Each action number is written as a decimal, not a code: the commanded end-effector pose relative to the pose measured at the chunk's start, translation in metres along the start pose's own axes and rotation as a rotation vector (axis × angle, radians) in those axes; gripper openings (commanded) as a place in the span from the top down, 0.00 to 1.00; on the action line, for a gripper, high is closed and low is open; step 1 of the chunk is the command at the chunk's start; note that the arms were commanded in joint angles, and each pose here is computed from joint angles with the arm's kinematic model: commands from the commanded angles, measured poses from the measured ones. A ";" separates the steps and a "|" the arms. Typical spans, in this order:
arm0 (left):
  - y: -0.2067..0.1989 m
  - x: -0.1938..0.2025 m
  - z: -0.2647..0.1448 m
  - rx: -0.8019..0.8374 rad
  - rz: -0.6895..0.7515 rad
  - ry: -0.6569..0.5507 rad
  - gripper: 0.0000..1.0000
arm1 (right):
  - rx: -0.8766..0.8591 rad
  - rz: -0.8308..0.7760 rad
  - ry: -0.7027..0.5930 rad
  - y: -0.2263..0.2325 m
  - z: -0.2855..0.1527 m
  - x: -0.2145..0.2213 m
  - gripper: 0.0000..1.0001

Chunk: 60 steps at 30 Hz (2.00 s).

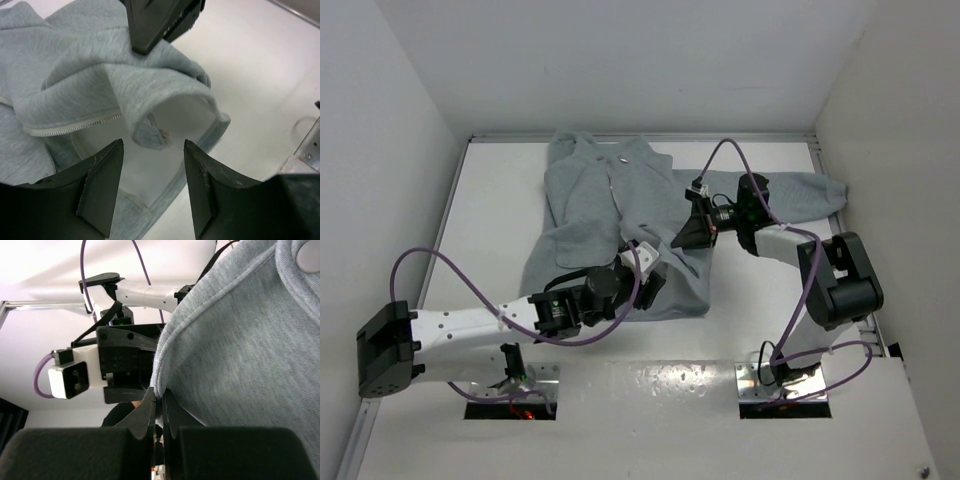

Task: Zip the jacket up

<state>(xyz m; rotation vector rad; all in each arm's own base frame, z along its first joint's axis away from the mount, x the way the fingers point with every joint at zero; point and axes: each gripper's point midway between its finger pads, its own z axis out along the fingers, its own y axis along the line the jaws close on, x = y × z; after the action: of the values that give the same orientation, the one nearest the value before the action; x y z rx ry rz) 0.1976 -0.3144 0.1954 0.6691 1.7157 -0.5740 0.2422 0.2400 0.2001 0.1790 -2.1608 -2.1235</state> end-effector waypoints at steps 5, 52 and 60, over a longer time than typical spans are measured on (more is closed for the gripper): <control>0.007 -0.031 0.020 -0.025 -0.079 -0.075 0.49 | -0.019 -0.054 0.077 0.009 0.001 0.016 1.00; -0.027 -0.016 -0.002 0.000 1.056 -0.149 1.00 | 0.693 -0.025 -0.183 -0.021 -0.085 0.069 0.01; -0.027 -0.001 -0.003 0.008 1.284 -0.176 1.00 | 0.660 -0.117 -0.083 -0.017 -0.060 0.101 0.05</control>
<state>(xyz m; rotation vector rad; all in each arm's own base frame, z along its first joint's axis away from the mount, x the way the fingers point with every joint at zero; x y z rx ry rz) 0.1827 -0.3249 0.1885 1.4562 0.9417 0.2258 0.1944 0.1637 0.1956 0.1230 -2.9260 -1.4979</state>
